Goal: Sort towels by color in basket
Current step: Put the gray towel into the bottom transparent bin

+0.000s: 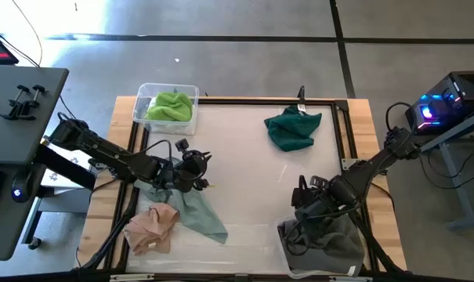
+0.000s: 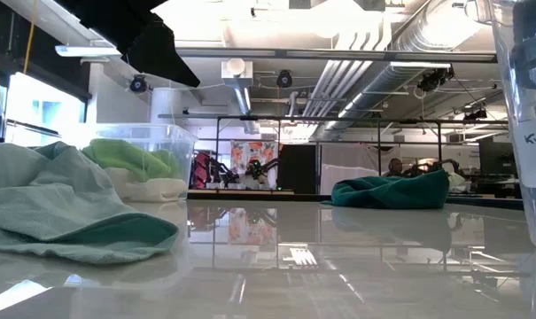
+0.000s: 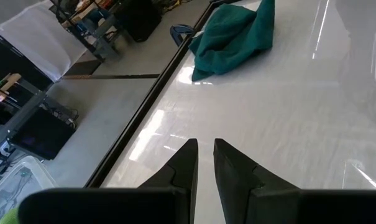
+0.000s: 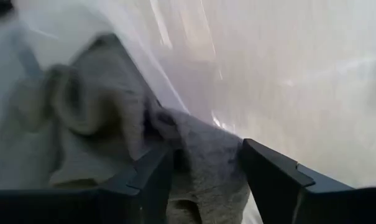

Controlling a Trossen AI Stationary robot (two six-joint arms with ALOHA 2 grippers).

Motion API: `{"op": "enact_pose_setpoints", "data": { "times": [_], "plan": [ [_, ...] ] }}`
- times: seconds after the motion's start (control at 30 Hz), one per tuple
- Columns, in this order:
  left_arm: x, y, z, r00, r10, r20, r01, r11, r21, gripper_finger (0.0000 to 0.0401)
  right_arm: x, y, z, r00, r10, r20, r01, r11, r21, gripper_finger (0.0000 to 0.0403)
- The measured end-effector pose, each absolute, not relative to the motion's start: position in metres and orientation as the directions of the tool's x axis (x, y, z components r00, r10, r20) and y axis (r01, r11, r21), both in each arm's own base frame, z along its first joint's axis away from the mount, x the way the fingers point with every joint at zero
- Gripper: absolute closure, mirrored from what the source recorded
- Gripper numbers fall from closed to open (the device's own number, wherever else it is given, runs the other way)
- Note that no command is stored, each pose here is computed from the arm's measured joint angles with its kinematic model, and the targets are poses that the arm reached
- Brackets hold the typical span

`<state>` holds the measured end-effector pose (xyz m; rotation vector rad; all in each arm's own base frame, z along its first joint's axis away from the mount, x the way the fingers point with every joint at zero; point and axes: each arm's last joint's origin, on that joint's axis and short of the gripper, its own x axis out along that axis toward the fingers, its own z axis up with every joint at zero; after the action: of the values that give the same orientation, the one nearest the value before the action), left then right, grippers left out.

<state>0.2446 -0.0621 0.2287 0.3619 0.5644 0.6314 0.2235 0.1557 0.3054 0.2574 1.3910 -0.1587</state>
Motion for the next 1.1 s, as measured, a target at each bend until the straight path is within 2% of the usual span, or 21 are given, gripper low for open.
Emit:
{"op": "enact_pose_setpoints", "data": {
  "times": [0.13,0.27,0.53,0.67,0.87,0.97,1.1],
  "plan": [
    [0.245,-0.062,0.229,0.666,0.641,-0.381,-0.451,0.753,0.479,0.0363,0.222,0.154,0.285,0.064,0.127,-0.99,0.303,0.943,0.14,0.0219],
    [0.245,-0.062,0.229,0.666,0.641,-0.381,-0.451,0.753,0.479,0.0363,0.224,0.156,0.278,0.045,0.191,-0.981,0.27,0.943,0.196,0.0228],
    [0.245,-0.062,0.229,0.665,0.642,-0.381,-0.453,0.753,0.478,0.0363,0.222,0.155,0.296,0.05,0.167,-0.985,0.299,0.938,0.174,0.0345],
    [0.245,-0.062,0.229,0.665,0.642,-0.381,-0.453,0.753,0.478,0.0363,0.221,0.158,0.307,0.068,0.182,-0.981,0.29,0.937,0.194,0.039],
    [0.245,-0.062,0.229,0.665,0.642,-0.381,-0.453,0.753,0.478,0.0363,0.216,0.167,0.323,0.103,0.192,-0.976,0.347,0.913,0.216,0.0381],
    [0.245,-0.062,0.229,0.665,0.642,-0.381,-0.453,0.753,0.478,0.0363,0.216,0.178,0.326,0.172,0.219,-0.96,0.348,0.899,0.267,0.0378],
    [0.245,-0.062,0.229,0.665,0.642,-0.381,-0.453,0.753,0.478,0.0363,0.216,0.2,0.325,0.292,0.294,-0.91,0.262,0.891,0.372,0.0385]
  ]
}}
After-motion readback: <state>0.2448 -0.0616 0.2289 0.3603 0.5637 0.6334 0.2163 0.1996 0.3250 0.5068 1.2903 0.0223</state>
